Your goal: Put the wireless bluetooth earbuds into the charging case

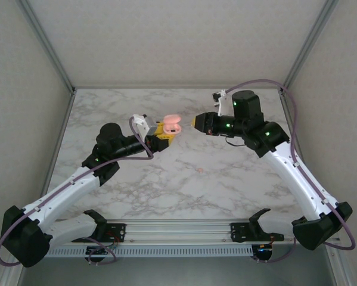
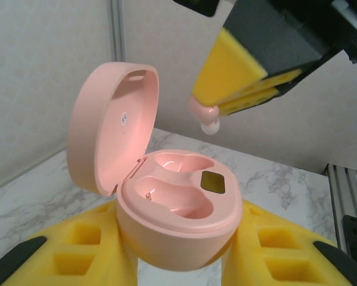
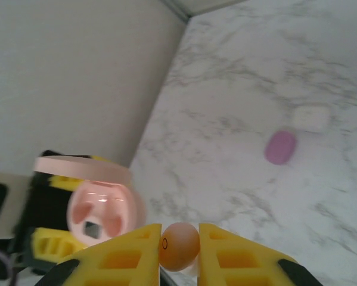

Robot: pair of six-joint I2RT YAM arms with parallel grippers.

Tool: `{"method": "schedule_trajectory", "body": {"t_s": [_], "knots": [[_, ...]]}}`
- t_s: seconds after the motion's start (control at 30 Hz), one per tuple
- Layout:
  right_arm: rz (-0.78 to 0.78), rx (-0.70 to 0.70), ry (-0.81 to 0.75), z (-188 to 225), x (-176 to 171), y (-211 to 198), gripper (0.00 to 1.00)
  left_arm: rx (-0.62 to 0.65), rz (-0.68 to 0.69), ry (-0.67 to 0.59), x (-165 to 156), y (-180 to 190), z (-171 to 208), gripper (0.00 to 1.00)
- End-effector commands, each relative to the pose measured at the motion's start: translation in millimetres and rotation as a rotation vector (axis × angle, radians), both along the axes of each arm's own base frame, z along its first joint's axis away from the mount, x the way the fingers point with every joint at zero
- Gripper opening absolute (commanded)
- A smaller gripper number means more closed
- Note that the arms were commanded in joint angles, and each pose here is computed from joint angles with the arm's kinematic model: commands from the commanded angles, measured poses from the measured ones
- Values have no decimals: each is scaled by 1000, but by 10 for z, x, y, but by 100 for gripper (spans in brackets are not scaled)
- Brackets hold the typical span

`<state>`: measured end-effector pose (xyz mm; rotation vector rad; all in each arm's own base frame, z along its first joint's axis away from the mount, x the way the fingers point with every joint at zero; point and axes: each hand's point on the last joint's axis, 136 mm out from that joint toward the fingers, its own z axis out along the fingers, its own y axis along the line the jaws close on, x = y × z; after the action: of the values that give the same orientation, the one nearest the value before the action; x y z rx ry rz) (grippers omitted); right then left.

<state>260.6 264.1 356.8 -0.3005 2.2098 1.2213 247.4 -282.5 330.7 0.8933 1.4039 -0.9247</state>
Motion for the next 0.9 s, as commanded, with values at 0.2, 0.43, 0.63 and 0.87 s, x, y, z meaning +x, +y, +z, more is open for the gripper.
{"method": "schedule_trajectory", "body": {"t_s": [0.2, 0.43, 0.63, 0.87], "knots": [[251, 149, -116, 500, -306, 275, 19, -20, -57, -28, -61, -67, 118, 17], [289, 128, -104, 435, -317, 342, 19, -37, -77, -27, -85, -86, 195, 17], [312, 134, -80, 401, -275, 413, 19, -38, -92, -32, -118, -92, 229, 17], [340, 180, -27, 455, -295, 484, 20, -31, -85, -27, -105, -91, 227, 17]]}}
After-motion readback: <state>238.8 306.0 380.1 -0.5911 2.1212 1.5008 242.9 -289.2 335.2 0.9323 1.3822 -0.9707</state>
